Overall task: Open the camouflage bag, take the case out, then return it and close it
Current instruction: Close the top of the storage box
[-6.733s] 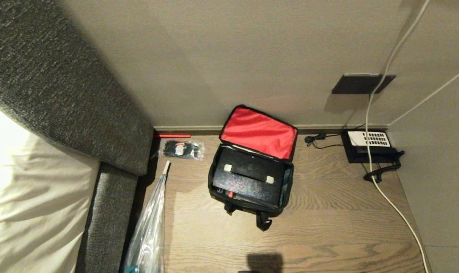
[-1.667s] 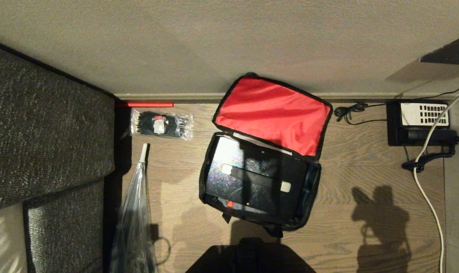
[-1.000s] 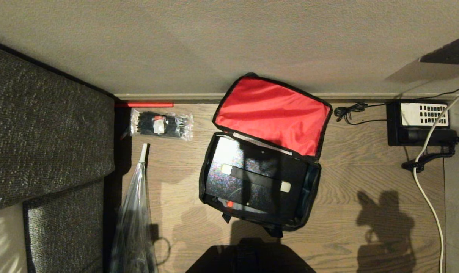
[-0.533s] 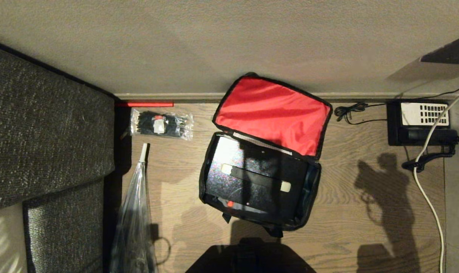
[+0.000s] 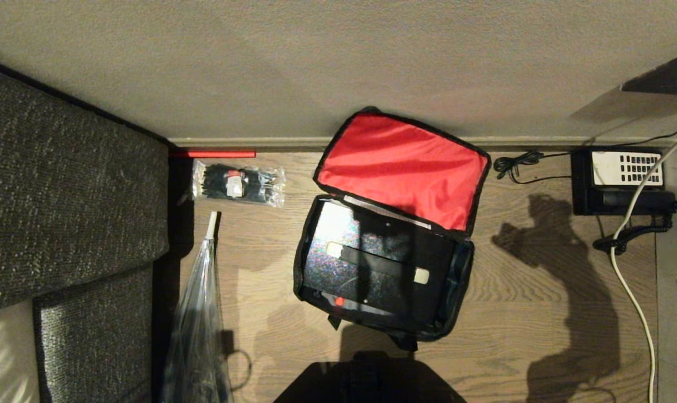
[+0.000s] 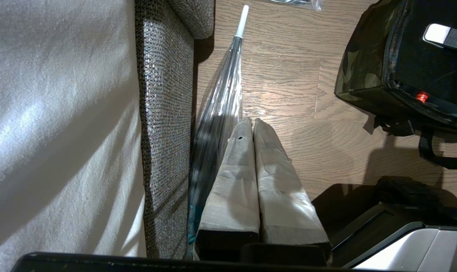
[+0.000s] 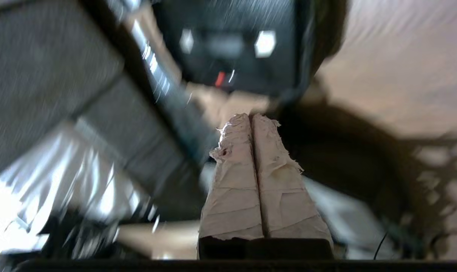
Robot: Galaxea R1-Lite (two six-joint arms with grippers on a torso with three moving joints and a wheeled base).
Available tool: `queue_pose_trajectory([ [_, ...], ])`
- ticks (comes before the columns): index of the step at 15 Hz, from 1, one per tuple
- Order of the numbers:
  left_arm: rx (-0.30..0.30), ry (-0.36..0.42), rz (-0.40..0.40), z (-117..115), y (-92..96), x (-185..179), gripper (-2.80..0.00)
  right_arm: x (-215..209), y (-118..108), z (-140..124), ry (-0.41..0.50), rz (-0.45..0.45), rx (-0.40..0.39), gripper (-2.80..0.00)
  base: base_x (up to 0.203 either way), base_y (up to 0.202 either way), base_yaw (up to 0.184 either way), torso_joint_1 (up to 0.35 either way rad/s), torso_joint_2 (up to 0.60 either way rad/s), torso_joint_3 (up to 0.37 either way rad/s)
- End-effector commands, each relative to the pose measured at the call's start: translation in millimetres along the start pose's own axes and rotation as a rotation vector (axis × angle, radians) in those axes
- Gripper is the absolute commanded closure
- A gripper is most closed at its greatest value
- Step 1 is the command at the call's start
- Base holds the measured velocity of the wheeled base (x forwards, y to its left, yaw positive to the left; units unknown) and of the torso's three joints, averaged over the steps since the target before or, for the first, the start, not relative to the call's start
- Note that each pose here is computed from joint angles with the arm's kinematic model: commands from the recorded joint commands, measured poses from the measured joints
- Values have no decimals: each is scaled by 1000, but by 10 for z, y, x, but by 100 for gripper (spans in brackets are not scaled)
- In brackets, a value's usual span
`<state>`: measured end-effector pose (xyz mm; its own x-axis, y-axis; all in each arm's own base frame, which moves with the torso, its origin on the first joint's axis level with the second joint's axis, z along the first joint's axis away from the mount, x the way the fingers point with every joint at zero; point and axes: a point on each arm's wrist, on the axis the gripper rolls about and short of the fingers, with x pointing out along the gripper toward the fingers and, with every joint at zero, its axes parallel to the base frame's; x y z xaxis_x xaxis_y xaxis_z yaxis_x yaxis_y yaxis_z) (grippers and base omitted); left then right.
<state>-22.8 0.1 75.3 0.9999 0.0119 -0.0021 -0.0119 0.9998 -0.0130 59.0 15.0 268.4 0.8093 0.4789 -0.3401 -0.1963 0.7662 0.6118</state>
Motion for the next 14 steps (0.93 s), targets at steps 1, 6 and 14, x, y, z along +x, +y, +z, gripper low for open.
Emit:
queue_pose_trajectory([
  [1,-1,1,0,-9,0,1,0,-13,-51,-113,74,7,27,0,0,0,0,0,0,0],
  [6,-1,0,1,-6,0,0,0,633,-523,-355,242,-79,17,0,0,0,0,0,0,0],
  [14,-1,0,0,-7,0,0,0,1840,-1103,-276,148,-137,185,0,0,0,0,0,0,0],
])
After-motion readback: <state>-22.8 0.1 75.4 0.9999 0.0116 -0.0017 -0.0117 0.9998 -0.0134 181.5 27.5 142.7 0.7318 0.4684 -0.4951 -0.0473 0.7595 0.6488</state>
